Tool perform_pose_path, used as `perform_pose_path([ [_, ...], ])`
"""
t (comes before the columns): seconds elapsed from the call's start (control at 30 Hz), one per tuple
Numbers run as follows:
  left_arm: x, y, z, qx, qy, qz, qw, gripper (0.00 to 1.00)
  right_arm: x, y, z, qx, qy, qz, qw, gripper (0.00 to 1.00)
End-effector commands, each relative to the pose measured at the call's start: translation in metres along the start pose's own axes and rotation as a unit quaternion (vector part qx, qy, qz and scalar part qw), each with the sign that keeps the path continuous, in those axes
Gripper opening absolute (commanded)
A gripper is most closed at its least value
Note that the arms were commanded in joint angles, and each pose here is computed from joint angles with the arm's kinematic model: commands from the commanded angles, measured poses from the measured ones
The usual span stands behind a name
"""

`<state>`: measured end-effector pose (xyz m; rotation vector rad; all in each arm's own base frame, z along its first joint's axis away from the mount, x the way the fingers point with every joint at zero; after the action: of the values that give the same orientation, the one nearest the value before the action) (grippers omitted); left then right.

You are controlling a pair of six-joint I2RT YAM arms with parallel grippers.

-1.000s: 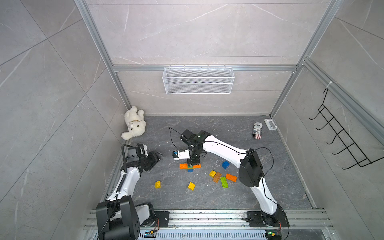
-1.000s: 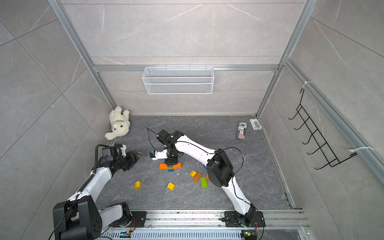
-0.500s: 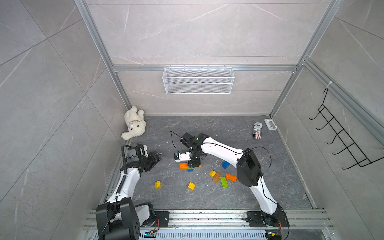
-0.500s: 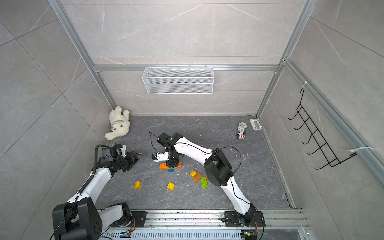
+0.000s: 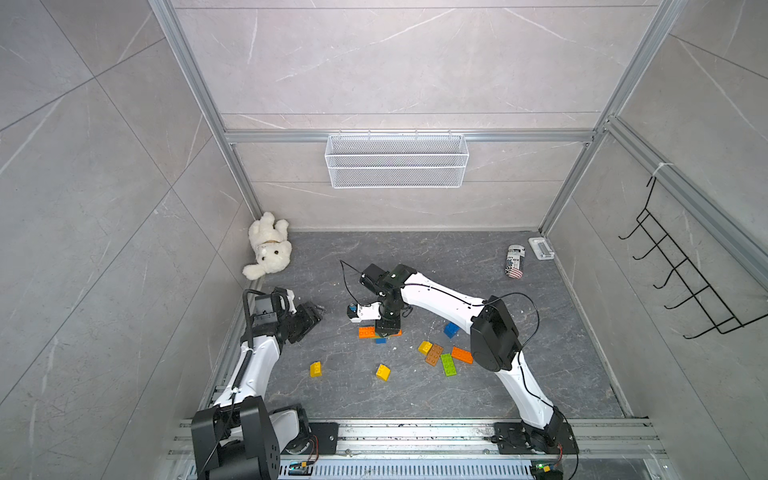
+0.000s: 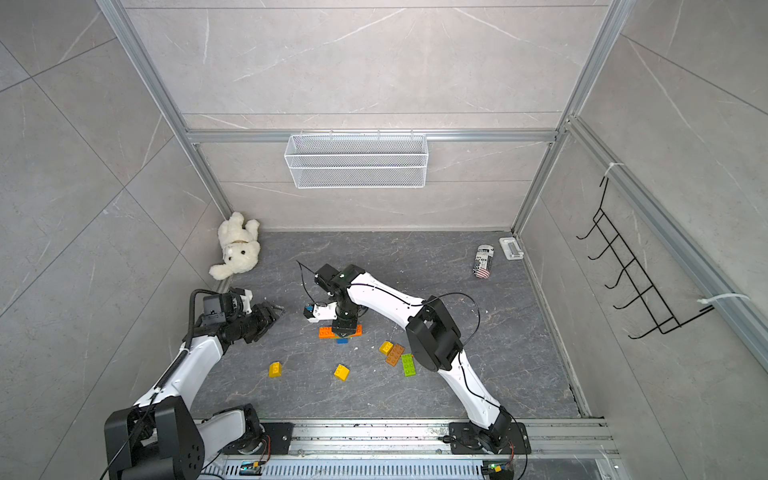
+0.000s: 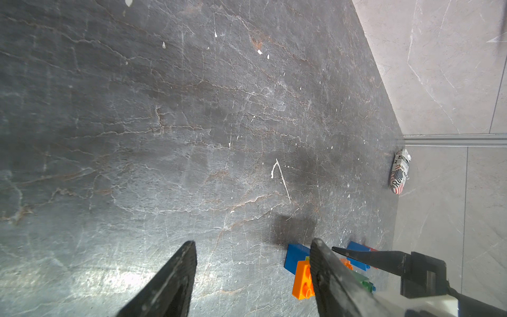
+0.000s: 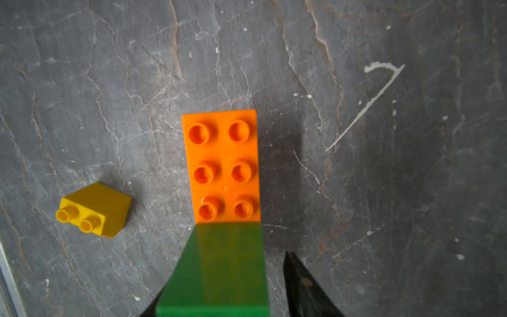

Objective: Assemble a fork with lego
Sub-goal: Assemble the lego brick with the lego brick, then pick up the lego brick from the center of the board.

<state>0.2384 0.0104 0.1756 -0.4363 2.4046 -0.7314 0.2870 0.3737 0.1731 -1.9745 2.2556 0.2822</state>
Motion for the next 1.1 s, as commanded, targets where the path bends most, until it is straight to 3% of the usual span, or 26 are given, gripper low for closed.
perform_pose_path([
  [0.0,-0.006,-0.006,-0.008,0.006,-0.011,0.012,1.000,0.68,-0.004,0.008,-0.037,0.007,-0.047,-0.004,0.999,0.57],
  [0.37,-0.003,-0.009,-0.012,0.013,-0.009,0.007,1.000,0.69,0.004,0.021,-0.076,0.019,-0.104,0.016,0.994,0.62],
  [0.63,0.006,-0.011,-0.015,0.011,0.000,-0.017,1.000,0.66,0.038,0.043,-0.113,0.079,-0.188,0.096,0.974,0.61],
  [0.8,0.021,-0.019,-0.009,0.009,0.007,-0.011,1.000,0.66,0.058,0.075,-0.104,0.084,-0.200,0.138,0.966,0.61],
  [1.07,0.040,-0.029,0.001,0.028,0.021,-0.008,0.999,0.65,0.062,0.125,-0.049,0.097,-0.179,0.161,0.966,0.59],
])
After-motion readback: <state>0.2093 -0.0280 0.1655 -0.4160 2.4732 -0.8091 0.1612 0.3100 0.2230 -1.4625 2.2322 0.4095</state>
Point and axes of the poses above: each gripper's point midway between its finger pads, its own z axis out along the fingers, its own y axis along the line the jaws close on, x = y × z, the point moved 10 cm from there along -z, back along the fingers, and after that the axes turned 9 degrees about z, right-handed, at the moved point
